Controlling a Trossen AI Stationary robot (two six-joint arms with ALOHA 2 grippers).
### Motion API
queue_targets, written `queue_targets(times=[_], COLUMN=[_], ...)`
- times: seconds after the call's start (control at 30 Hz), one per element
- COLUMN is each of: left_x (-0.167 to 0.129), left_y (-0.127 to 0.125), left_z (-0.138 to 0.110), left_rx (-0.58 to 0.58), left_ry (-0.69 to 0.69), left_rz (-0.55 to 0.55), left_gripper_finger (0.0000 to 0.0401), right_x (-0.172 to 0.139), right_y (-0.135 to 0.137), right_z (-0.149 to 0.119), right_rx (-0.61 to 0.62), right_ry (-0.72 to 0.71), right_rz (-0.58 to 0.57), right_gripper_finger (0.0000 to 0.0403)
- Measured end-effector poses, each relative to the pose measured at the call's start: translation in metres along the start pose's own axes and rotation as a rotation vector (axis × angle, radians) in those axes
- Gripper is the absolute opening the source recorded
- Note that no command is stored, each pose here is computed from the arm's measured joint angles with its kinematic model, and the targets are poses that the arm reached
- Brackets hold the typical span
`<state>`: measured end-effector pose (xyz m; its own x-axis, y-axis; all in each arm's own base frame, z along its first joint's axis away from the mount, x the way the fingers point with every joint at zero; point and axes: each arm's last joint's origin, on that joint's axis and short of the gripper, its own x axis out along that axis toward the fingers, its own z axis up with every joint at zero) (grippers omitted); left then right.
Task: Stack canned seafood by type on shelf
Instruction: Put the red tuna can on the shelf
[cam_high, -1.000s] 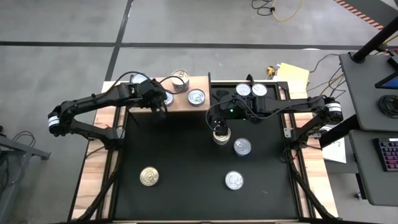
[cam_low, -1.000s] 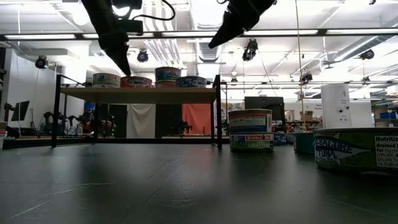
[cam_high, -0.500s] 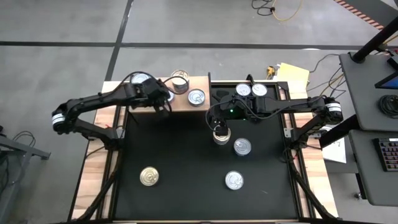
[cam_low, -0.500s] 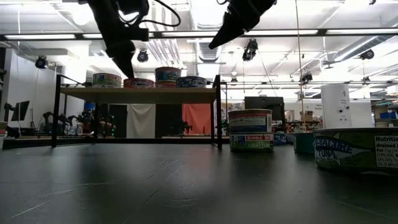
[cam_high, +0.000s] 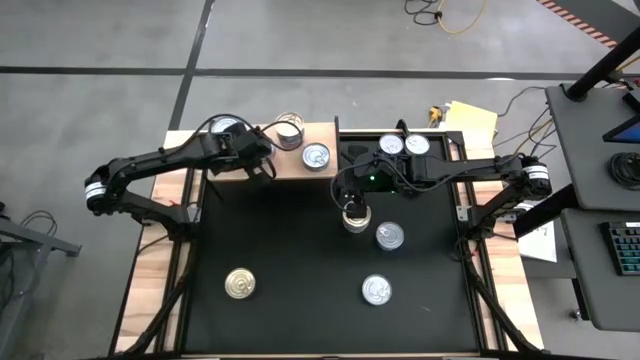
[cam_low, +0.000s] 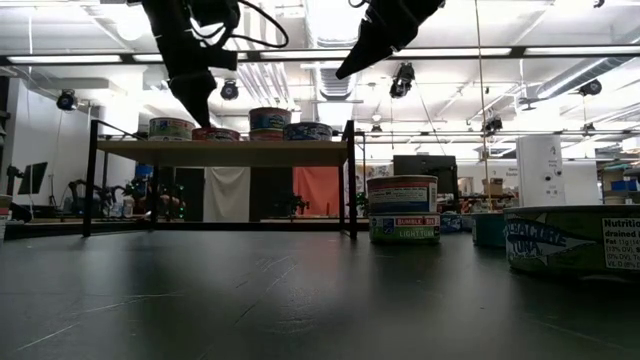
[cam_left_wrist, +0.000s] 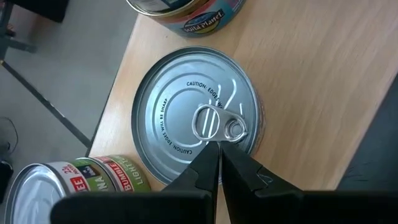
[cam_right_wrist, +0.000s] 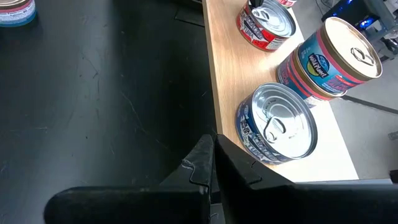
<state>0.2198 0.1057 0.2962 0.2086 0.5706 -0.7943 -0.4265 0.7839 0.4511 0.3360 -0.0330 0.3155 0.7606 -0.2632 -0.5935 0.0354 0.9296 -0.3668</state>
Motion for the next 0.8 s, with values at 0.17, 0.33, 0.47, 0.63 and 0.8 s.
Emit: queue_targets(times=[0.17, 0.33, 0.47, 0.63, 0.8], left_x=[-0.007, -0.022, -0.027, -0.016, -0.012], left_y=[0.004, 0.007, 0.003, 0.001, 0.001], left_z=[0.003, 0.005, 0.002, 0.0, 0.001], left_rx=[-0.008, 0.035, 0.108, 0.108, 0.105], left_ry=[-0.021, -0.022, -0.018, -0.001, -0.011], left_rz=[-0.001, -0.16, -0.335, -0.239, -0.165], left_gripper_finger=[0.0, 0.0, 0.0, 0.0, 0.0], right_x=[0.0, 0.0, 0.0, 0.0, 0.0], right_y=[0.0, 0.0, 0.0, 0.0, 0.0], right_z=[0.0, 0.0, 0.0, 0.0, 0.0], right_rx=[0.0, 0.0, 0.0, 0.0, -0.001], right_ry=[0.0, 0.0, 0.0, 0.0, 0.0], right_rz=[0.0, 0.0, 0.0, 0.0, 0.0], right_gripper_finger=[0.0009, 0.0009, 0.0009, 0.0009, 0.0009])
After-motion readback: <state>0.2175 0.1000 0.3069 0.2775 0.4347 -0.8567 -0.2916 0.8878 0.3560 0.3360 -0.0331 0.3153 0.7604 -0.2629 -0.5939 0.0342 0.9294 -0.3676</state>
